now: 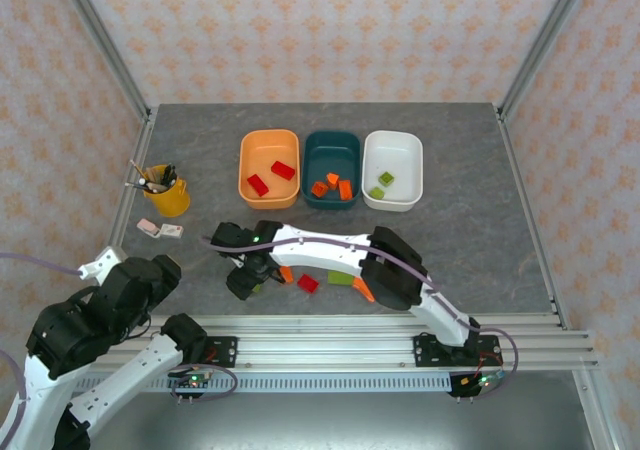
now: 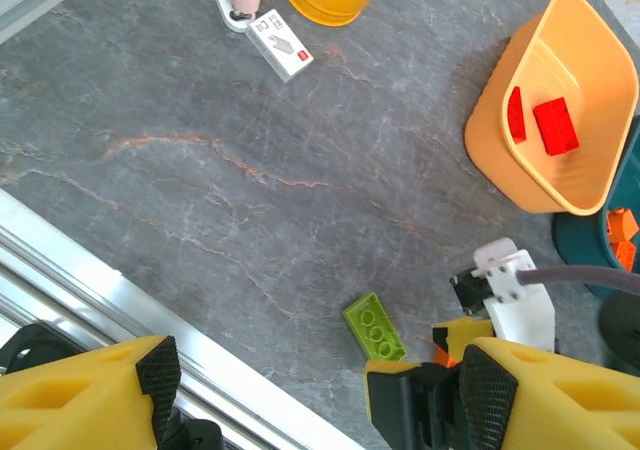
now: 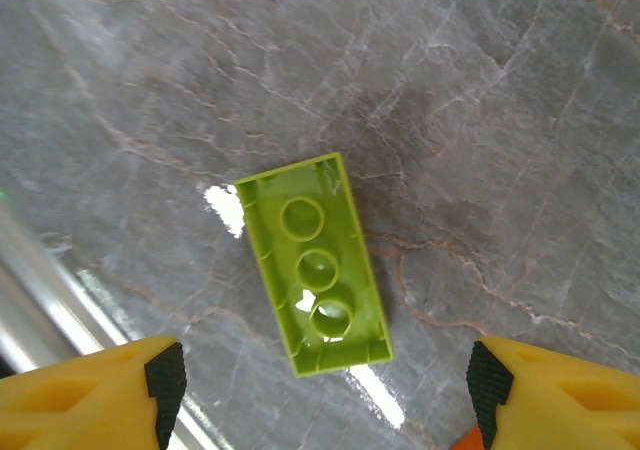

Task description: Sort the legos into containers by color

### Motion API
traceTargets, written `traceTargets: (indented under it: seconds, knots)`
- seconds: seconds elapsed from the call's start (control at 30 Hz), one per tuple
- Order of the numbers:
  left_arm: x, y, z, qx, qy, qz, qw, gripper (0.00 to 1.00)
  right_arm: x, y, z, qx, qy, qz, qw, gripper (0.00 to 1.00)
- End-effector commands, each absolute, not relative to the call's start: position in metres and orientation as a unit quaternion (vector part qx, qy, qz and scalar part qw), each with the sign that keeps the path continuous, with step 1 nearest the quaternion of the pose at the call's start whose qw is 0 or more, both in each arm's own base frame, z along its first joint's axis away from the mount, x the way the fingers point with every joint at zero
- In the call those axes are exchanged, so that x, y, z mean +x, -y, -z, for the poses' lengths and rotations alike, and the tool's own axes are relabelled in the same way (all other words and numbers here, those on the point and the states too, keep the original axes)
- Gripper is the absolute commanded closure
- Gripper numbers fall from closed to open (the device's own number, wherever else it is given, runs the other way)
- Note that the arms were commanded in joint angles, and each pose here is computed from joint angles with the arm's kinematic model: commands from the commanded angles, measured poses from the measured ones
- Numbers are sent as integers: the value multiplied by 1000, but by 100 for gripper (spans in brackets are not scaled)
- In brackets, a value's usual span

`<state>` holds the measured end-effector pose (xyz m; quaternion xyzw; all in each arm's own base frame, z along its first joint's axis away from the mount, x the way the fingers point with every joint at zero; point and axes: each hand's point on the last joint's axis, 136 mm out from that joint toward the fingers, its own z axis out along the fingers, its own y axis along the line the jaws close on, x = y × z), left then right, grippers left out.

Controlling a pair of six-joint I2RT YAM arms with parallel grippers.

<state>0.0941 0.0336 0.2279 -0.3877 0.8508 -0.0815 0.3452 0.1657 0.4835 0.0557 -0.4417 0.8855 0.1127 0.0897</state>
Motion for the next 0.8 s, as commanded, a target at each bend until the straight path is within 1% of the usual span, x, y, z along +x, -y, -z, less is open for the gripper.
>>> traceTargets:
  seconds: [0.0, 0.13, 0.2, 0.33, 0.57, 0.77]
  knots:
    - [87, -48, -230, -406, -841, 59, 354, 23, 169, -478, -52, -454, -884, -83, 83, 24]
    - [88, -46, -230, -404, -841, 64, 355, 23, 169, -484, -43, -456, -883, -77, 80, 24]
    - [87, -46, -231, -403, -842, 64, 354, 23, 169, -484, -37, -455, -884, -72, 77, 26]
    - [84, -46, -230, -401, -844, 65, 350, 23, 172, -482, -25, -450, -888, -56, 72, 36]
    - [84, -46, -229, -401, -844, 68, 350, 23, 178, -478, -18, -445, -892, -33, 79, 47]
    - [86, -43, -227, -401, -844, 71, 349, 23, 182, -476, -16, -436, -896, -23, 86, 58]
